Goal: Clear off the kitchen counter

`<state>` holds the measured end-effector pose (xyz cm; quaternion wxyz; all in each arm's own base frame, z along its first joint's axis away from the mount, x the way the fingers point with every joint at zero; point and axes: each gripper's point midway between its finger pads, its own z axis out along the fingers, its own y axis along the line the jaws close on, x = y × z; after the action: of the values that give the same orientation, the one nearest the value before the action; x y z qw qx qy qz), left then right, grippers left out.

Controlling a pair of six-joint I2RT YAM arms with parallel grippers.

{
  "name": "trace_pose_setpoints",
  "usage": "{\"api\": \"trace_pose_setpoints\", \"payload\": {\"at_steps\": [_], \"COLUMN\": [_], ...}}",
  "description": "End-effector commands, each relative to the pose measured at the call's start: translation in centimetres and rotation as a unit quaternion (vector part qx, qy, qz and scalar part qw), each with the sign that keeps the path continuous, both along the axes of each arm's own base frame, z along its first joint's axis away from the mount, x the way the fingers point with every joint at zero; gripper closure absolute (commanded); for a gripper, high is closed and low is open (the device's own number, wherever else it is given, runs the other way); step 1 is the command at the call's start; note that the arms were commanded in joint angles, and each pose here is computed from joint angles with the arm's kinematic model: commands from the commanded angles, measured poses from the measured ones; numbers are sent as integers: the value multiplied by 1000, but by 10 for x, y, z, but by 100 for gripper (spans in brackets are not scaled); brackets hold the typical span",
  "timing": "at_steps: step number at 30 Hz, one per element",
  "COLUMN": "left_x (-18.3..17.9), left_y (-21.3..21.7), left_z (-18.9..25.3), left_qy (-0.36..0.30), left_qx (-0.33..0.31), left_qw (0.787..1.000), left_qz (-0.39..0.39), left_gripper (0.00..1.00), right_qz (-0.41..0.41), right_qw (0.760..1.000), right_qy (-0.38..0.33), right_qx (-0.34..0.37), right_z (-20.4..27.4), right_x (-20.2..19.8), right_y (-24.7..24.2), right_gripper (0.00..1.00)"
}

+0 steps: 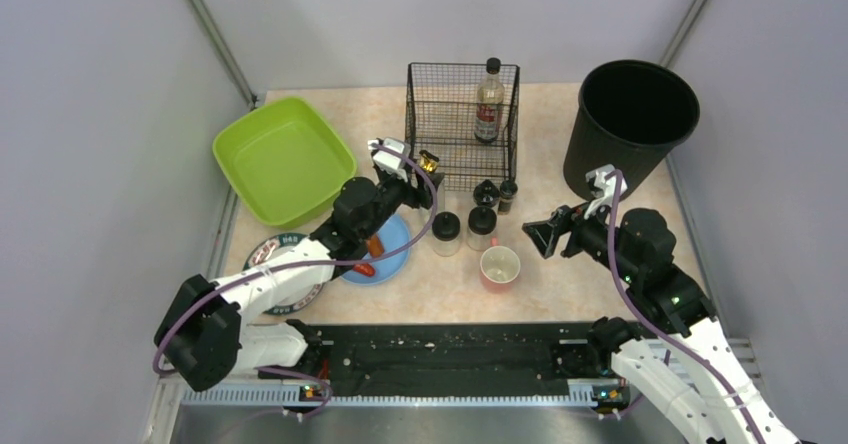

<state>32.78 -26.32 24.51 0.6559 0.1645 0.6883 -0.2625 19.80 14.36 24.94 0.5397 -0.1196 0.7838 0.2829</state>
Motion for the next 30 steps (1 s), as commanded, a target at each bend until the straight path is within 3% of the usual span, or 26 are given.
{"api": "trace_pose_setpoints", "payload": {"at_steps": [1,19,23,27,29,30], "left_x": [5,12,16,18,20,21], "left_y": [-4,-11,-11,-11,-9,-7], "left_z": [20,6,4,4,6,9], "left_qy": [-35,-24,-22,-23,-25,-28], "left_qx": [-25,-20,-16,-7,-8,-9], "left_qw": [999,1000,1000,1000,999,999], "left_qz": [3,1,7,9,18,22], "left_gripper": [29,41,61,74,99,100], "right_qz": [11,9,8,7,7,7], "right_qw": [1000,1000,1000,1000,1000,1000], "right_qy": [-10,-8,-3,-1,-1,0], "right_qx": [10,10,10,11,12,12], "right_z": [7,6,2,0,0,0], "right_x": [-3,-3,-3,-4,-5,-5], "right_y": [5,4,4,3,3,3], "right_gripper": [27,27,27,27,27,27]}}
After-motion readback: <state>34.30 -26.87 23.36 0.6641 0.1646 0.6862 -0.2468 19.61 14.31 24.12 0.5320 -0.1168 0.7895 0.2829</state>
